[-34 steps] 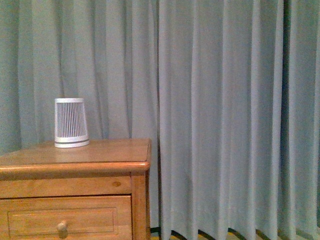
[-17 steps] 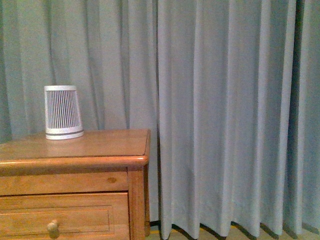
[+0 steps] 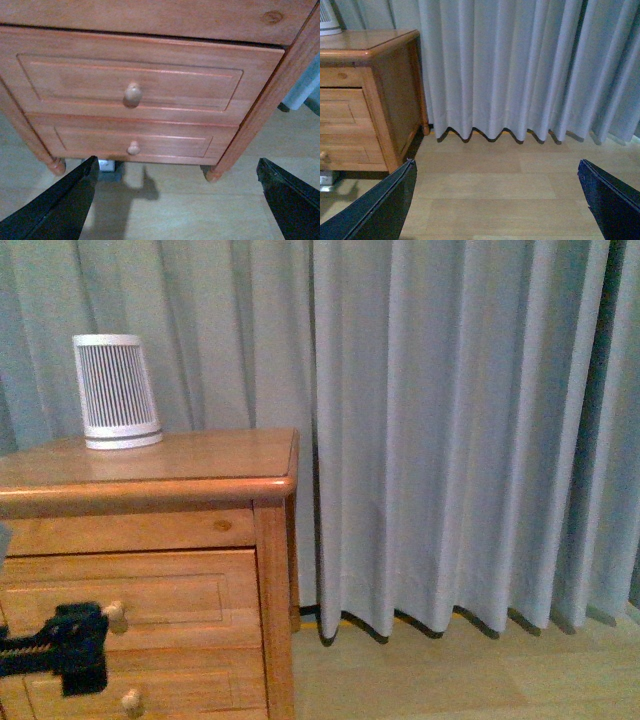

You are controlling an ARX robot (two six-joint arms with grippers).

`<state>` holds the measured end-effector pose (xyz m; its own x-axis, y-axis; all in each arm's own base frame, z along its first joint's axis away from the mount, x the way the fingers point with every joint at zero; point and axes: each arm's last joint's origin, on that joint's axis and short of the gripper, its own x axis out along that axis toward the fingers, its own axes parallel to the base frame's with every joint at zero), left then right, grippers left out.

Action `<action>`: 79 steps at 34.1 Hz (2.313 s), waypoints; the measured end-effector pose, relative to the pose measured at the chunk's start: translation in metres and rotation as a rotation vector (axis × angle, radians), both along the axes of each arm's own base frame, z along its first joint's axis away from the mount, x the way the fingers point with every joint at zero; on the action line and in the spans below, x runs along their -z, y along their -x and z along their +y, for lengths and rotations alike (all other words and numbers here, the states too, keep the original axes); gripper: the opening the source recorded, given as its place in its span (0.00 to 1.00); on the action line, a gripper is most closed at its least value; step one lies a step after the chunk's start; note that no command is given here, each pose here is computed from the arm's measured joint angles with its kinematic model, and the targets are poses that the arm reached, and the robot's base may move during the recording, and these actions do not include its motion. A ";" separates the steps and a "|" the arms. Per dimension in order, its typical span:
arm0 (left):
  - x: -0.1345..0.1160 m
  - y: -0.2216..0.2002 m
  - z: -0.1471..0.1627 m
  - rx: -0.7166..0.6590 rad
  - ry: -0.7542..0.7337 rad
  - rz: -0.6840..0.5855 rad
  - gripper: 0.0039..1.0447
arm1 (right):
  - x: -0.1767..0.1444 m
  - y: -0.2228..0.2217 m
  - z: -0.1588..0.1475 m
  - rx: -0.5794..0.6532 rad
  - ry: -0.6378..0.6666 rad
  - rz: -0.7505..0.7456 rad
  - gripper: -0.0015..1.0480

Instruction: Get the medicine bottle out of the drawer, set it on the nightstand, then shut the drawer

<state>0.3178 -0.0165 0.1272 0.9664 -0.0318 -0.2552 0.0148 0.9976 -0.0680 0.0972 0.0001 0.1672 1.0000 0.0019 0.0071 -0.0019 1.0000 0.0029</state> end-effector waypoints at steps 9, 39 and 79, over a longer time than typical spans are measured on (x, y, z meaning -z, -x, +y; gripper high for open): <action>0.014 -0.052 -0.004 0.024 -0.099 -0.042 0.94 | 0.000 0.000 0.000 0.000 0.000 0.000 0.93; 0.080 -0.145 0.033 0.030 -0.205 -0.056 0.94 | 0.000 0.000 0.000 0.000 0.000 0.000 0.93; 0.086 -0.168 0.043 0.018 -0.101 -0.027 0.71 | 0.000 0.000 0.000 0.000 0.000 0.000 0.93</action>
